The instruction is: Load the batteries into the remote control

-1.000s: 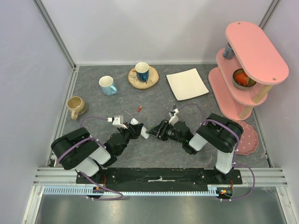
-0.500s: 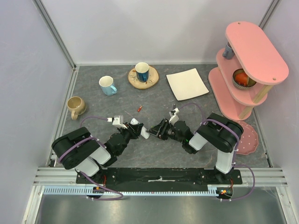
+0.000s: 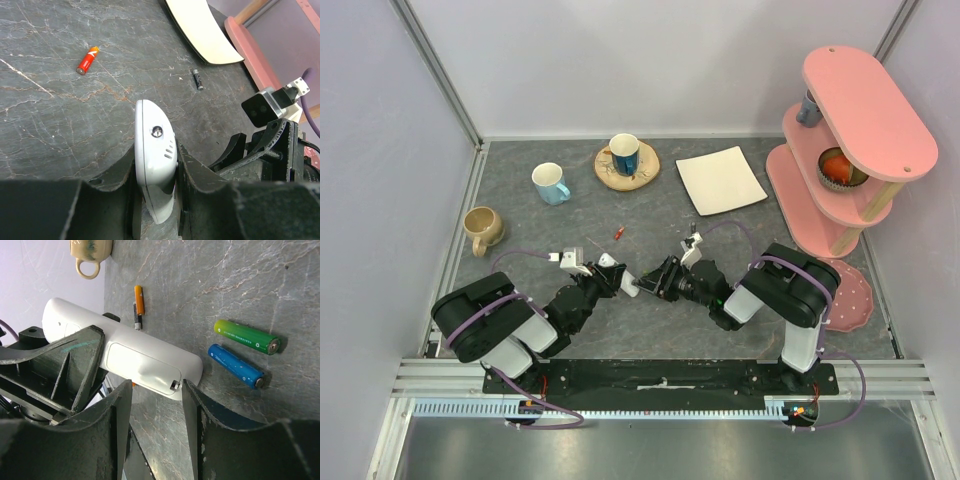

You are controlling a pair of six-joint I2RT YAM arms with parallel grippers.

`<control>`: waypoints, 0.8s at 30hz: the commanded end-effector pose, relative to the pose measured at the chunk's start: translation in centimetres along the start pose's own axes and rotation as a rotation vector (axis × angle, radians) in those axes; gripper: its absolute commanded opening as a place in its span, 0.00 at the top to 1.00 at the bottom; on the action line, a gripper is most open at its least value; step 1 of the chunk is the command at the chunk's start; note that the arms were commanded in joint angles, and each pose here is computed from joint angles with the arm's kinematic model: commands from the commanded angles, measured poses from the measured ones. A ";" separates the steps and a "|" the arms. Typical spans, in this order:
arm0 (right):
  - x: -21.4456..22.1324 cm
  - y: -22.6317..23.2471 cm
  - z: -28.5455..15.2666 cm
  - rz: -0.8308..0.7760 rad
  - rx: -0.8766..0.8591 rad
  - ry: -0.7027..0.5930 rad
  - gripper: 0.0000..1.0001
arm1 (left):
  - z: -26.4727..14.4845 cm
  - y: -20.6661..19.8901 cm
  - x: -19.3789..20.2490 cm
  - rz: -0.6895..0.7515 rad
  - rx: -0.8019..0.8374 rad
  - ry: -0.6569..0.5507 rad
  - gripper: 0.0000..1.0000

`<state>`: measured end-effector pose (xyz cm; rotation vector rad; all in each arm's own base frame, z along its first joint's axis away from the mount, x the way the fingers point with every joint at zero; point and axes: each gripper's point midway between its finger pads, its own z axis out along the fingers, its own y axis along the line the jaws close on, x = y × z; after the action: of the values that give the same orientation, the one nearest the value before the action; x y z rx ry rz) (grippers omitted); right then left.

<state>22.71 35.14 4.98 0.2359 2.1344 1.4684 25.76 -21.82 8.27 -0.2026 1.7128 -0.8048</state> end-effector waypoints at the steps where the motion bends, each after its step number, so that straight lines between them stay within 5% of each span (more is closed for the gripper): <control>1: 0.3 0.9 0.1 -0.014 -0.023 0.008 0.48 | -1.1 -2.0 -3.5 -0.091 0.096 -0.146 0.98; 24: -0.9 2.9 1.3 -0.031 -0.061 -0.025 0.48 | -1.4 -2.8 -2.4 -0.101 0.136 -0.096 0.98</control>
<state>22.48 35.47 4.25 0.2344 2.1798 1.4437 25.83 -21.74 8.19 -0.2213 1.7107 -0.8032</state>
